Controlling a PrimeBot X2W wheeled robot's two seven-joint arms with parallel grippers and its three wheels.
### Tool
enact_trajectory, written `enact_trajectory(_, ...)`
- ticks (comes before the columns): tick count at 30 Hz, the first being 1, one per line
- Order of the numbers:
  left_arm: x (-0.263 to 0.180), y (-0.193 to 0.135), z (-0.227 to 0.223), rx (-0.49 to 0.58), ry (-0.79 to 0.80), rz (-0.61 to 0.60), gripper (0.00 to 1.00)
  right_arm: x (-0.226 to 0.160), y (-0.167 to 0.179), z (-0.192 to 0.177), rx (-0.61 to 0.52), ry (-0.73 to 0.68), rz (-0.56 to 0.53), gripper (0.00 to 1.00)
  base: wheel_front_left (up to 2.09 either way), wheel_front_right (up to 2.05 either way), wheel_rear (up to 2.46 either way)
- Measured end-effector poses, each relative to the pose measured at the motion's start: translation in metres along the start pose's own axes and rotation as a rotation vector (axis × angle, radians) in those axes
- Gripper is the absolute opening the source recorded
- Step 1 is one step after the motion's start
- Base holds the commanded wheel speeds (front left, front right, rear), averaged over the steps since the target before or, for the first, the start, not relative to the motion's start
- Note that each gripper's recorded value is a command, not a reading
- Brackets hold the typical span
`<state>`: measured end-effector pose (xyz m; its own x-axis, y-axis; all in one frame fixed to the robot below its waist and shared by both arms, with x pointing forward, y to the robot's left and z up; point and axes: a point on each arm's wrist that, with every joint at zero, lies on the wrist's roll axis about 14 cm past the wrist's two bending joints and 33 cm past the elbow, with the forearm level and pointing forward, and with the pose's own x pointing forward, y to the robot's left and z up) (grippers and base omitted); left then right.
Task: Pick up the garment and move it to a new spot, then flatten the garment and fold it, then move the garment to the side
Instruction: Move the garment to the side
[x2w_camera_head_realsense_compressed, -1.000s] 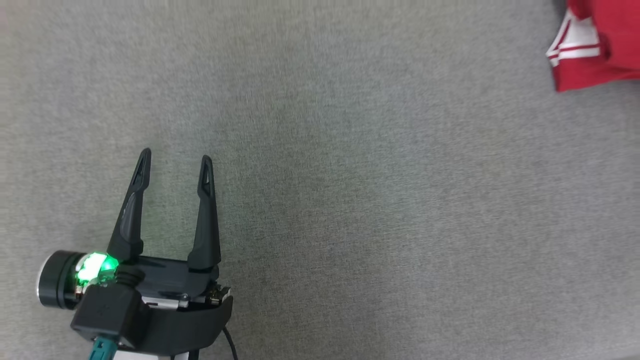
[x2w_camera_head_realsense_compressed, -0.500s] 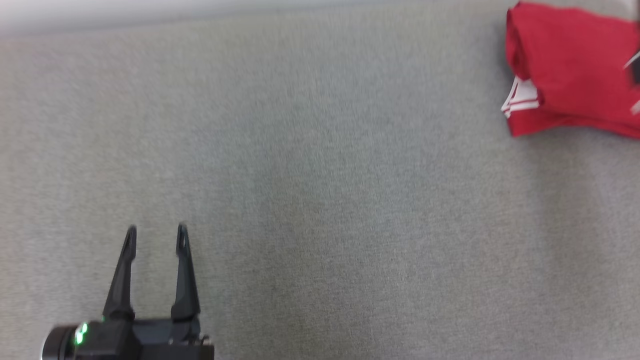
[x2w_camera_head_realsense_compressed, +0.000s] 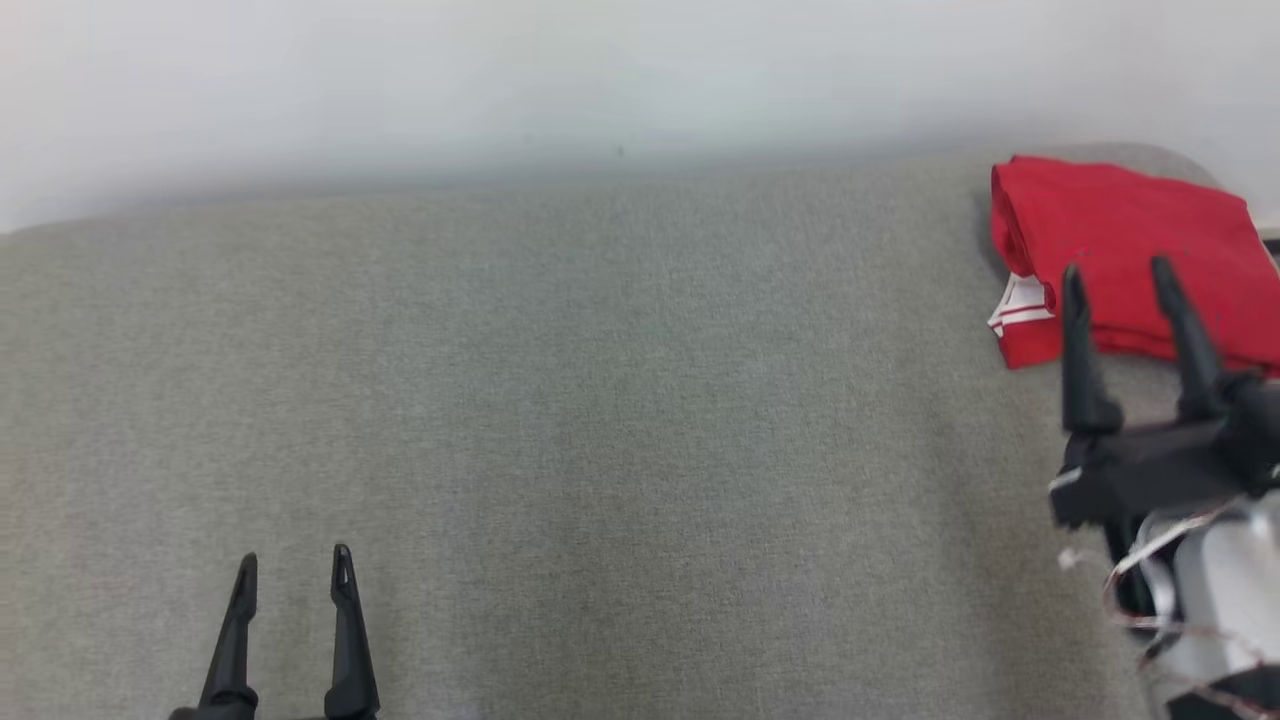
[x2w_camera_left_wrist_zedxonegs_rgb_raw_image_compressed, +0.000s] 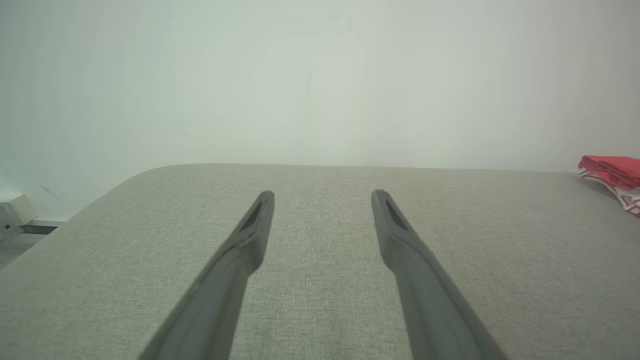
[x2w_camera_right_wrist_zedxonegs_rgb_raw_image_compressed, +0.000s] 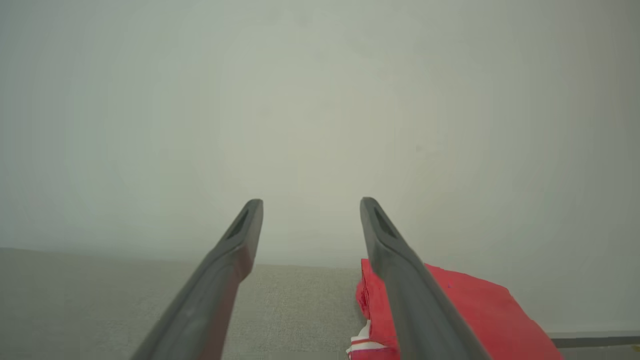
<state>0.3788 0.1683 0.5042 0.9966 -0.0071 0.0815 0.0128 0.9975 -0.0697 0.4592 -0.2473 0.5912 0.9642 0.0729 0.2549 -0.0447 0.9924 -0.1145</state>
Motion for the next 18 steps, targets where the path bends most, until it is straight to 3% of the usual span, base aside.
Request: enact_trajectory(18, -0.025, -0.001, -0.008, -0.013, 0.038, -0.007, 1.0, -0.1, 0.064, -0.042, 0.198, 0.137, -0.037, 1.0, 0.0, 0.0, 0.0)
